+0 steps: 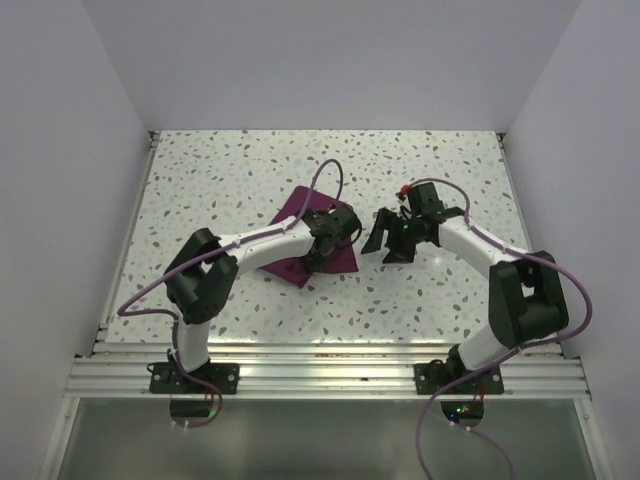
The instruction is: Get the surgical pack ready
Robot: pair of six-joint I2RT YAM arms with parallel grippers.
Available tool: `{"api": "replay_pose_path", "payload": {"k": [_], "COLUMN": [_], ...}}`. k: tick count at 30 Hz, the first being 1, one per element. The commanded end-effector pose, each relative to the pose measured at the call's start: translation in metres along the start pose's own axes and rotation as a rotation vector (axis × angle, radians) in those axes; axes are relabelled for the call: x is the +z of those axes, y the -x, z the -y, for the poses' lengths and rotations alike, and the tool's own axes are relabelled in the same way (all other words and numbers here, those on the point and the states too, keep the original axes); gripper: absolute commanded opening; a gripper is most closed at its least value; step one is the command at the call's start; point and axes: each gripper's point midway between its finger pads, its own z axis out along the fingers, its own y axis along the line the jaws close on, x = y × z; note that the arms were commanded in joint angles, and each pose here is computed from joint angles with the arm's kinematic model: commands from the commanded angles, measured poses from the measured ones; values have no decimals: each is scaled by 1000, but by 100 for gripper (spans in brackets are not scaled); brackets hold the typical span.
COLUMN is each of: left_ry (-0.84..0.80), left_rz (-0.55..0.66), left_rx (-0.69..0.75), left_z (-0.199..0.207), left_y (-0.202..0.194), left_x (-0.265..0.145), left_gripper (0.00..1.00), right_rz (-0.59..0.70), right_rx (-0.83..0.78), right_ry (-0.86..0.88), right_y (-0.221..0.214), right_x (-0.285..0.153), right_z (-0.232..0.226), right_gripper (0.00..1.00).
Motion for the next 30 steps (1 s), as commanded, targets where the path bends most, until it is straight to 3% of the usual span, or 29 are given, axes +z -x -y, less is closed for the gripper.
{"api": "replay_pose_path", "payload": {"k": [1, 2, 9, 10, 14, 24, 30], "left_ry": [-18, -28, -127, -142, -196, -295, -330], "left_rz": [-12, 0, 9, 13, 32, 143, 182], "left_rx": [12, 9, 23, 22, 18, -9, -33], "left_z": [3, 4, 17, 18, 21, 26, 24], "left_y": [4, 10, 21, 24, 30, 61, 79], "left_x": [-2, -5, -20, -23, -34, -65, -76], "left_gripper": [8, 0, 0, 0, 0, 0, 0], "right_rz": [3, -19, -80, -72, -81, -169, -149], "right_rx": [-8, 5, 113, 133, 179, 209, 196], "right_ry": [100, 102, 247, 282, 330, 428, 571], "right_y": [15, 13, 23, 28, 35, 3, -14], "right_x": [10, 18, 57, 59, 71, 103, 96], "right_z": [-31, -32, -72, -81, -92, -131, -174], "right_gripper": [72, 70, 48, 37, 16, 13, 13]}}
